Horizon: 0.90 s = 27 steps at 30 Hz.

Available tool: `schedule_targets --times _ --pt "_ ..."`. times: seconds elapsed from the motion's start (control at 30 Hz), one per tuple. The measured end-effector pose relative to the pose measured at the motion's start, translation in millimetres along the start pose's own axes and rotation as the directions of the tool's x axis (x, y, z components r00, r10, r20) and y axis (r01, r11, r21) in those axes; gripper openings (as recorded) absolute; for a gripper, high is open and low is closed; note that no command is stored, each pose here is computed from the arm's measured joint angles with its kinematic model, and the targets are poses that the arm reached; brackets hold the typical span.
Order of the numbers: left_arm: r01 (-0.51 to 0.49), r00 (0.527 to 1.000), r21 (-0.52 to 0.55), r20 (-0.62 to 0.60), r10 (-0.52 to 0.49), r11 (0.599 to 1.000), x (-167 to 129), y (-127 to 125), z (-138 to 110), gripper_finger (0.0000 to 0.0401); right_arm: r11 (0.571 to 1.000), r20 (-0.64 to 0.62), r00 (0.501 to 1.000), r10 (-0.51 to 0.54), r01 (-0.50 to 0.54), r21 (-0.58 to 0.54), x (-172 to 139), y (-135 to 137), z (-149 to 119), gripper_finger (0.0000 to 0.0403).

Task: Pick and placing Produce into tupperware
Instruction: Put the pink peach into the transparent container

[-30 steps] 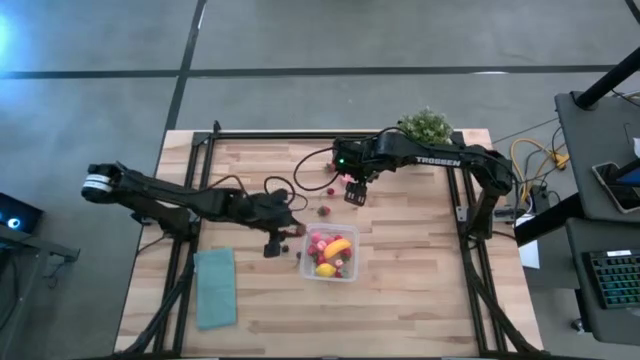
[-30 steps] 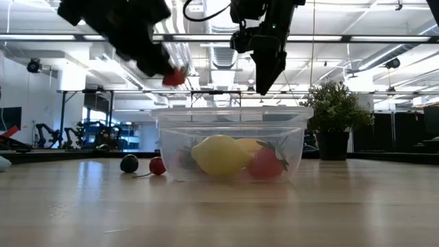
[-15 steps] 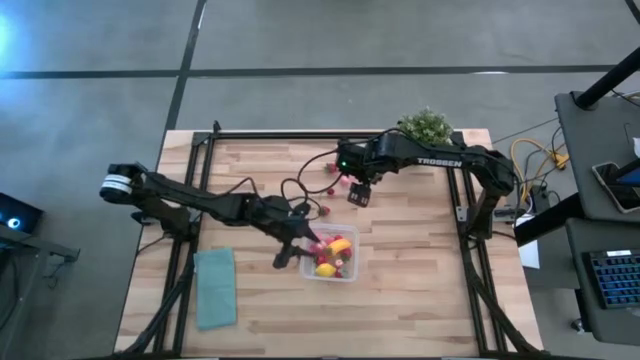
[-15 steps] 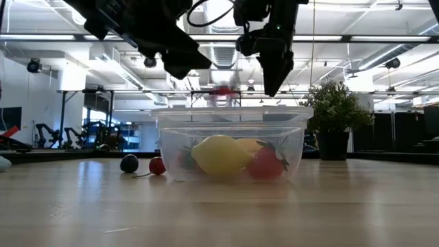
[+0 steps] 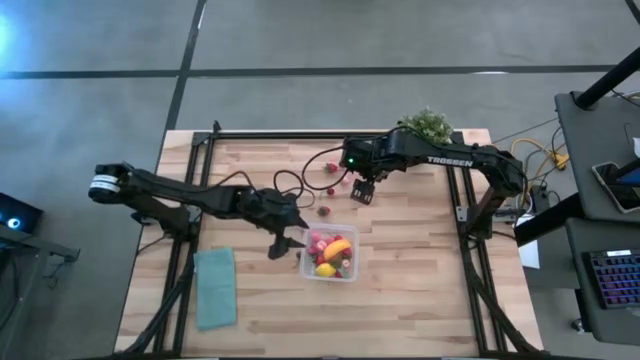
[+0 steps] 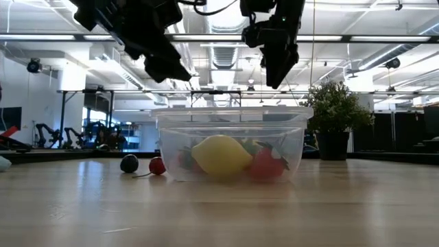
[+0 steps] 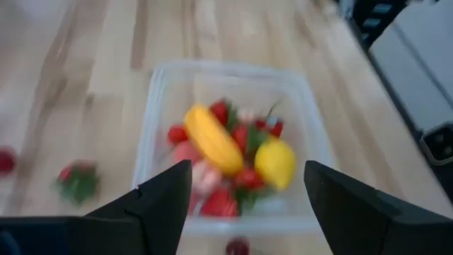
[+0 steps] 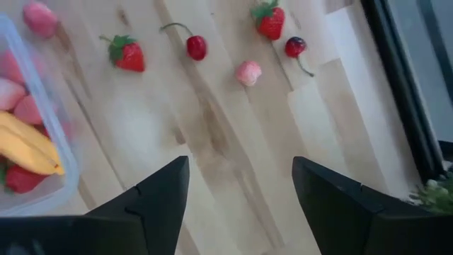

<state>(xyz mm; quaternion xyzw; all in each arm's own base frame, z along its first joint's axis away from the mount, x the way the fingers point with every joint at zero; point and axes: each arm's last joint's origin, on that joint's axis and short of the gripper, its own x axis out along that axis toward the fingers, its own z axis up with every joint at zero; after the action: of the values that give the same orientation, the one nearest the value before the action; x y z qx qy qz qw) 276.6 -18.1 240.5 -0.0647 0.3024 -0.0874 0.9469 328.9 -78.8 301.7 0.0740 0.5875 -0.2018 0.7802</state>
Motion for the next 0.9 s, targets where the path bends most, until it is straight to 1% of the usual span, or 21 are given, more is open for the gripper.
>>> schedule_targets --times 0.1,0.17,0.3,0.43,0.53,0.6,0.7,0.77,0.83,0.9 --pt "-0.017 1.000 -0.006 -0.026 0.017 1.000 -4.5 3.7 -3.8 0.0247 1.000 0.001 1.000 -0.011 0.011 0.001 -0.6 -0.7 -0.8 0.0246" --pt "-0.029 0.995 -0.020 -0.099 0.027 0.999 -4.3 6.0 -14.4 0.0243 1.000 0.001 1.000 -0.012 0.012 0.002 -0.5 -0.8 -0.8 0.0246" --pt "-0.044 0.980 -0.043 -0.194 0.035 0.998 -3.4 8.0 -26.3 0.0242 1.000 -0.002 1.000 -0.012 0.012 0.001 1.3 -0.6 -1.5 0.0246" --pt "-0.054 0.978 -0.085 -0.206 0.036 0.995 -3.6 8.1 -27.7 0.0242 1.000 0.035 0.999 -0.011 0.011 0.006 9.7 -4.4 1.4 0.0246" --pt "-0.055 0.980 -0.094 -0.194 0.036 0.994 -6.4 7.4 -25.7 0.0242 1.000 0.074 0.997 -0.006 0.005 0.015 23.0 -12.3 7.5 0.0246" --pt "-0.054 0.982 -0.093 -0.183 0.037 0.994 -8.6 6.9 -24.1 0.0242 1.000 0.069 0.998 0.017 -0.017 0.007 36.8 -17.7 11.7 0.0247" --pt "-0.057 0.983 -0.094 -0.180 0.039 0.994 -12.4 6.2 -23.4 0.0242 0.998 0.038 0.999 0.038 -0.035 -0.055 56.8 -24.6 16.7 0.0247" --pt "-0.074 0.976 -0.096 -0.210 0.052 0.993 -17.2 5.8 -25.9 0.0242 0.993 0.018 0.999 0.035 -0.033 -0.117 68.5 -26.7 18.9 0.0246" --pt "-0.117 0.966 -0.090 -0.241 0.093 0.989 -21.5 6.3 -28.7 0.0242 0.984 -0.006 0.999 0.040 -0.040 -0.172 78.9 -27.6 19.9 0.0245" --pt "-0.185 0.941 -0.076 -0.299 0.155 0.980 -27.6 7.5 -35.7 0.0241 0.974 -0.009 0.998 0.067 -0.067 -0.215 88.1 -26.8 21.2 0.0243"
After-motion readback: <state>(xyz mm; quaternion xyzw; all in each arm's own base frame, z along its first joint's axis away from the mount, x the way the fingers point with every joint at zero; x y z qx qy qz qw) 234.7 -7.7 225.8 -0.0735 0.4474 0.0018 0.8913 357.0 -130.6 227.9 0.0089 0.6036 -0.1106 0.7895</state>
